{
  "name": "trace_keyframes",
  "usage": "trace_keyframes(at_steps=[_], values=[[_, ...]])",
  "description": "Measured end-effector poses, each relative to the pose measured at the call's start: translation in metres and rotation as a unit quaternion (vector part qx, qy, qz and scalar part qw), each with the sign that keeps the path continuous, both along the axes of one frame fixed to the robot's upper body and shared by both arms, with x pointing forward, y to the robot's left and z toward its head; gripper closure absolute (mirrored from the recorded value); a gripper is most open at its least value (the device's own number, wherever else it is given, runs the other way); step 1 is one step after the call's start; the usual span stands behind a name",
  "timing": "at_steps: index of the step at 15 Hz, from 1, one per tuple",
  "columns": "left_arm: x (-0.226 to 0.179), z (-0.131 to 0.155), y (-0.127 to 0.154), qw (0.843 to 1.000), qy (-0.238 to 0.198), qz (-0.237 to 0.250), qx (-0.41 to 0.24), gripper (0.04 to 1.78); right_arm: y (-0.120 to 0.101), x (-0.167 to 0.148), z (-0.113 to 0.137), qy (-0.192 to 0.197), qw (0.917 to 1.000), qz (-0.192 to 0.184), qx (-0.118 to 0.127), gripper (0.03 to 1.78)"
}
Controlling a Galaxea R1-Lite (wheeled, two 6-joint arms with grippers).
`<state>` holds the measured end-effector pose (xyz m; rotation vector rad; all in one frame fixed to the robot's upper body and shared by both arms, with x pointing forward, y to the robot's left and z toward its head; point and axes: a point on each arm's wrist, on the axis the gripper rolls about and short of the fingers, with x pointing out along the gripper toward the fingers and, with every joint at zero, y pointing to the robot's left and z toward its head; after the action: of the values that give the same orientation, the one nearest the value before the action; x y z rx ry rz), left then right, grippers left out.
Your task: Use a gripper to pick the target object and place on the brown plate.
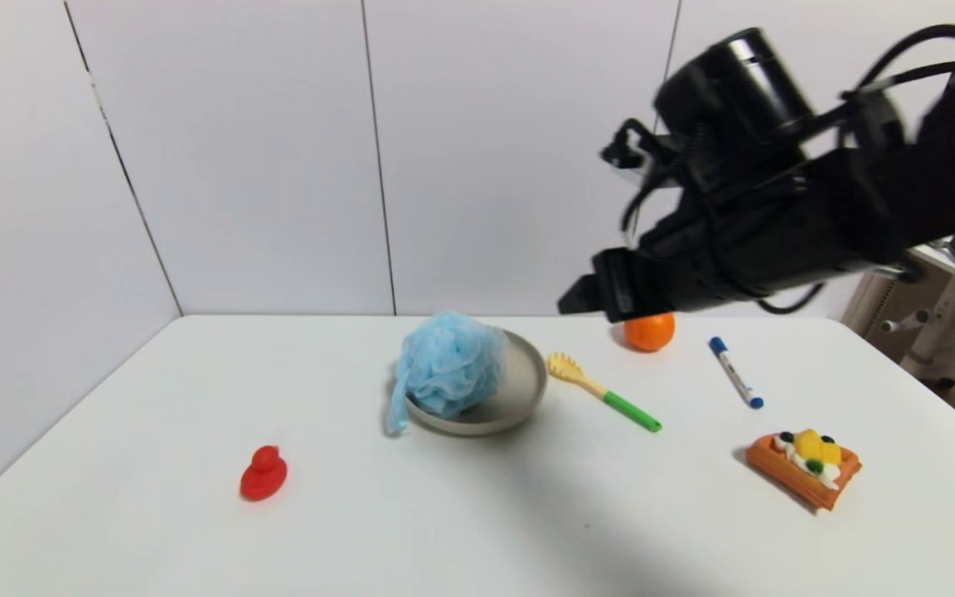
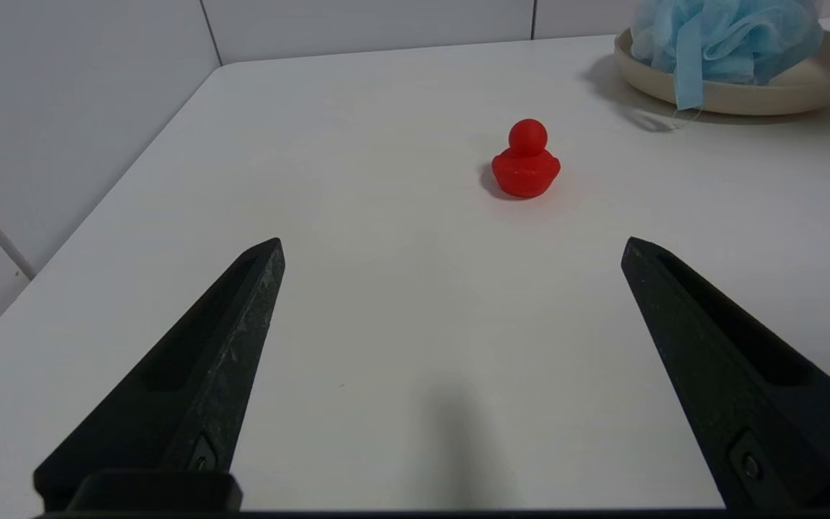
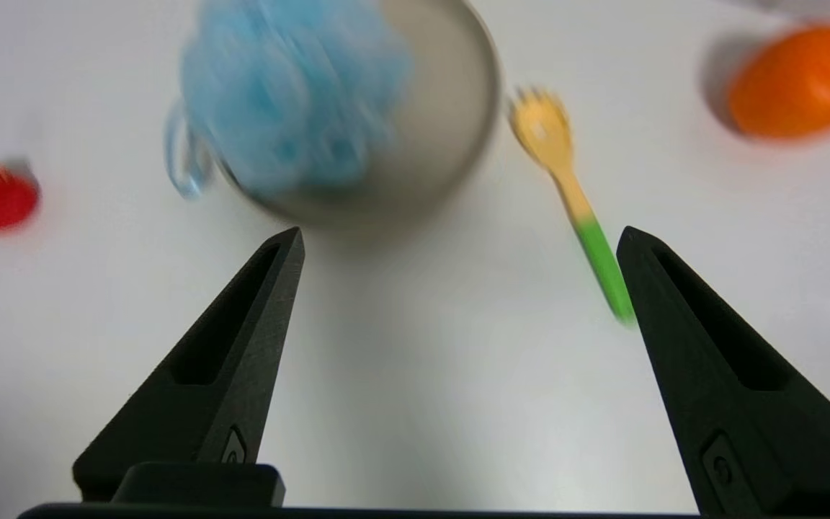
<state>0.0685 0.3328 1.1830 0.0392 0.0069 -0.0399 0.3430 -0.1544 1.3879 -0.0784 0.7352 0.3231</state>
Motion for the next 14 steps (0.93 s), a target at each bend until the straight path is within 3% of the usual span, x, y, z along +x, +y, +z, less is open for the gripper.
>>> trace_keyframes(at_steps=[3,6,8,11,14], values=[[0.000,0.000,0.000,1.000,0.000,0.000,0.000,0.13,-0.077,-0.069,-0.007,0.057,0.9972,-0.039,-0.030,0.23],[0.000,0.000,0.000,1.000,0.000,0.000,0.000,0.13,-0.142,-0.141,-0.036,0.064,0.9920,-0.106,-0.026,0.19],[0.000,0.000,0.000,1.000,0.000,0.000,0.000,0.13,-0.168,-0.190,-0.061,0.031,0.9882,-0.150,-0.007,0.17],[0.000,0.000,0.000,1.000,0.000,0.000,0.000,0.13,-0.185,-0.248,-0.111,-0.045,0.9774,-0.206,0.014,0.15],[0.000,0.000,0.000,1.000,0.000,0.000,0.000,0.13,-0.186,-0.271,-0.165,-0.142,0.9644,-0.223,0.008,0.13]])
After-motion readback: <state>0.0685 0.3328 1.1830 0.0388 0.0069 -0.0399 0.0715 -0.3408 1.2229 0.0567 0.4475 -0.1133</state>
